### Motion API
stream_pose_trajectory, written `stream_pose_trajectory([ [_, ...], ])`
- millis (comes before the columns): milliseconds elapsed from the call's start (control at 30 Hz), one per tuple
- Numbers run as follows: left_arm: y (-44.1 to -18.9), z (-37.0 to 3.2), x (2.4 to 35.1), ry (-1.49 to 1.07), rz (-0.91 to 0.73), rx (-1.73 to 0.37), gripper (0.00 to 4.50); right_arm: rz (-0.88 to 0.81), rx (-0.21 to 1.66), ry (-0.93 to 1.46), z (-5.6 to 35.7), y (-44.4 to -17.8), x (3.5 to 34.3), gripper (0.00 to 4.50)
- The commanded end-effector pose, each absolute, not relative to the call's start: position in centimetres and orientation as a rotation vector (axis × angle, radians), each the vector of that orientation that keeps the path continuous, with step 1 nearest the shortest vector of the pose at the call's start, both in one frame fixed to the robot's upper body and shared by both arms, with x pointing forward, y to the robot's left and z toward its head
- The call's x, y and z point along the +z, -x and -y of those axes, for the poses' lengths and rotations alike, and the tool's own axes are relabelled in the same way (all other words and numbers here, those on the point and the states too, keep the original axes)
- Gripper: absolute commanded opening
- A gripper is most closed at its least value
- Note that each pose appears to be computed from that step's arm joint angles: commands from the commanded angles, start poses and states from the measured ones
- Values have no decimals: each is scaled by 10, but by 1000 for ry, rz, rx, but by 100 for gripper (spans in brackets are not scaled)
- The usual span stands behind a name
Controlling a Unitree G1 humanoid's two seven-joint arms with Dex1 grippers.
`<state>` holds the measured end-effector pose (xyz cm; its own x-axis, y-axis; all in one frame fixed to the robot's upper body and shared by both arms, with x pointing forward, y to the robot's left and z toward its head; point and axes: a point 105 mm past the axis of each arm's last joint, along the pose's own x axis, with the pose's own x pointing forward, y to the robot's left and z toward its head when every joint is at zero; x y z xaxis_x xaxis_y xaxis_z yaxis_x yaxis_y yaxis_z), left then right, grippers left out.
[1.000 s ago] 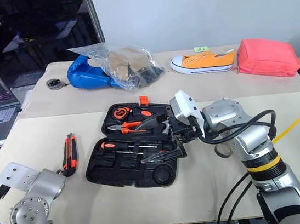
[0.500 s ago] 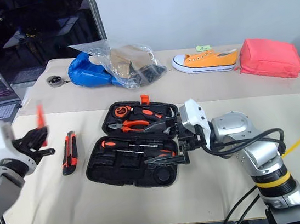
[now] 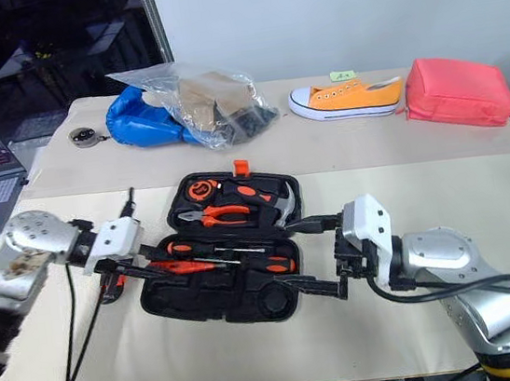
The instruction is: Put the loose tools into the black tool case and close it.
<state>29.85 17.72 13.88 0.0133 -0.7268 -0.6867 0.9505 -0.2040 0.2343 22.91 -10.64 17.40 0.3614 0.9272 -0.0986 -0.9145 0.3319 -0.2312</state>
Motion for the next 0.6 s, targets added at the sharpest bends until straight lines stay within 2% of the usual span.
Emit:
stream_pose_trajectory([
  [33, -303, -174, 137, -872, -379, -1556, 45, 99, 1175, 274, 105, -221, 184, 450],
  [600, -313, -171, 124, -903, -441, -1454, 45, 99, 1169, 296, 104, -226, 189, 450],
])
